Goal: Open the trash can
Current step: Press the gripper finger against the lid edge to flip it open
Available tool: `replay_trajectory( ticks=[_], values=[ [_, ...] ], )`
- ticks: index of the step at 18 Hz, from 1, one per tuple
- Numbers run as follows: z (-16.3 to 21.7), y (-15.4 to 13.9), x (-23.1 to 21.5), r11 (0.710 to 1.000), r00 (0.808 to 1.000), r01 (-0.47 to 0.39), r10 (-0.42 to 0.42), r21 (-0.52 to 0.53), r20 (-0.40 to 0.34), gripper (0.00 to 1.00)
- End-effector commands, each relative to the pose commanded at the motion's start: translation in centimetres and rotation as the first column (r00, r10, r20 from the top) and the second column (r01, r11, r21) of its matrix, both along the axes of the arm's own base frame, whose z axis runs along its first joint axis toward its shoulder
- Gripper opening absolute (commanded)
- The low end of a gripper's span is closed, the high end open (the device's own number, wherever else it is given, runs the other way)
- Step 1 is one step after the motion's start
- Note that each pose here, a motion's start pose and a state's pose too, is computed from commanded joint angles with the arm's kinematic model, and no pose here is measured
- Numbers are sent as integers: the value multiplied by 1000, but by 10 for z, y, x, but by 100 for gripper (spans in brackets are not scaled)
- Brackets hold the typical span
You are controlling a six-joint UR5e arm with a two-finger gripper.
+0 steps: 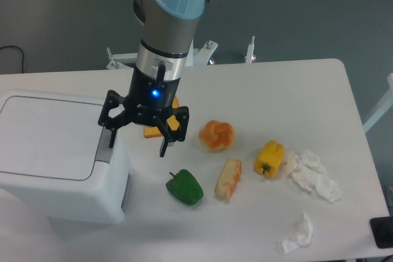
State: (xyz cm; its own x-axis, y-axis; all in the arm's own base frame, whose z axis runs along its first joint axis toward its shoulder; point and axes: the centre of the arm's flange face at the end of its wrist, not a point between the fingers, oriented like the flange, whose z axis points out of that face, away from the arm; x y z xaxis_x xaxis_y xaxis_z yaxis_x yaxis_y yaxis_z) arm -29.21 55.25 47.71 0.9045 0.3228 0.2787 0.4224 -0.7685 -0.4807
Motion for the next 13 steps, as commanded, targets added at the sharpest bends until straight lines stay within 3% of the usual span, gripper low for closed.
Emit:
replay_trajectory(
  ticks=[13],
  values=[
    [-4,0,0,1000,1000,1,-1,-3,2,100]
  ],
)
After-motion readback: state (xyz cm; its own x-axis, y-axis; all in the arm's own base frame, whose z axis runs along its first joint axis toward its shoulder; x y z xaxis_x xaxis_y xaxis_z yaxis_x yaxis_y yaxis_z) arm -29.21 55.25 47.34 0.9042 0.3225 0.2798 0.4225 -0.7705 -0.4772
